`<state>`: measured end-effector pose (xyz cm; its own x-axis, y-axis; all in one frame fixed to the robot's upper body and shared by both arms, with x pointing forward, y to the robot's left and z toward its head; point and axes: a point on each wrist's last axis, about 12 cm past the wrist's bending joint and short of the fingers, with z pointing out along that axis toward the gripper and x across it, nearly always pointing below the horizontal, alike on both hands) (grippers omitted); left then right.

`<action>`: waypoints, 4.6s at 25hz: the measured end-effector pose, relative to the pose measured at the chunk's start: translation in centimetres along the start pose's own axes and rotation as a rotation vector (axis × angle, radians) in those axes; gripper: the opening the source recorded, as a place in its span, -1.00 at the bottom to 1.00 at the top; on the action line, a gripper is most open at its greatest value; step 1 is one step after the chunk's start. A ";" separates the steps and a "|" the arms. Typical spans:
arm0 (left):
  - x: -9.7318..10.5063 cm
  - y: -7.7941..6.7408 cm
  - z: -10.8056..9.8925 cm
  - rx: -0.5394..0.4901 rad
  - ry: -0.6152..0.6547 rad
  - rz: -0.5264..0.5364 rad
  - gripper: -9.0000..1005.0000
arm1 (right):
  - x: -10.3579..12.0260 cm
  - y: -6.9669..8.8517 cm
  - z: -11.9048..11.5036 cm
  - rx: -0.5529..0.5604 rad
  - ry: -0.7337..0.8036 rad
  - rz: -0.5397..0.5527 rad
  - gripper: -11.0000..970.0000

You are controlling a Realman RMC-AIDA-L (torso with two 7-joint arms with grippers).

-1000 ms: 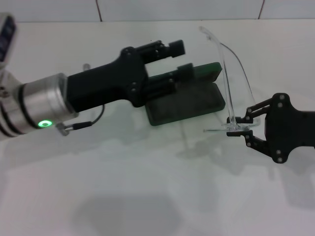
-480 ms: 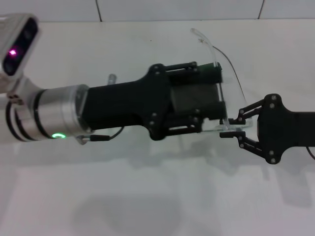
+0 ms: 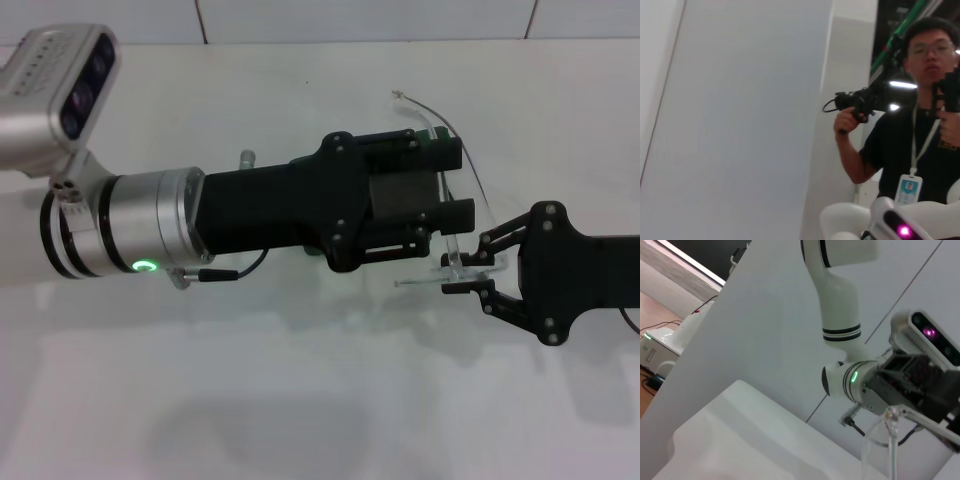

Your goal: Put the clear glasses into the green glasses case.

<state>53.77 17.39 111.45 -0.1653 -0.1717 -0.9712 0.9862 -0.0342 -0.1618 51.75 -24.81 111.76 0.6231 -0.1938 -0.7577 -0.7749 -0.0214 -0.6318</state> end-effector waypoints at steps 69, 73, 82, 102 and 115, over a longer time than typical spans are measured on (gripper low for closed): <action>1.4 1.1 -1.2 -0.159 0.094 0.167 0.18 | -2.2 -1.1 3.5 -0.045 -0.449 0.273 -0.70; 1.3 1.1 -1.0 -0.171 0.056 0.196 0.18 | -2.2 -0.5 4.0 -0.082 -0.445 0.294 -0.70; 1.1 0.5 -1.2 -0.199 -0.031 0.244 0.18 | -1.0 0.0 4.1 -0.087 -0.338 0.389 -0.70; 1.1 -0.1 -2.2 -0.227 -0.084 0.272 0.18 | -1.0 -1.3 2.3 -0.150 -0.285 0.515 -0.69; 1.2 -0.2 -1.4 -0.207 -0.092 0.315 0.18 | -1.9 -2.0 3.7 -0.299 -0.258 0.644 -0.69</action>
<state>53.35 18.57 110.08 0.1557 -0.2304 -0.9606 0.9673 0.2327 0.1009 52.51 -20.74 113.82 0.0139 -0.0225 -0.9996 -0.9672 -0.2540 -0.0077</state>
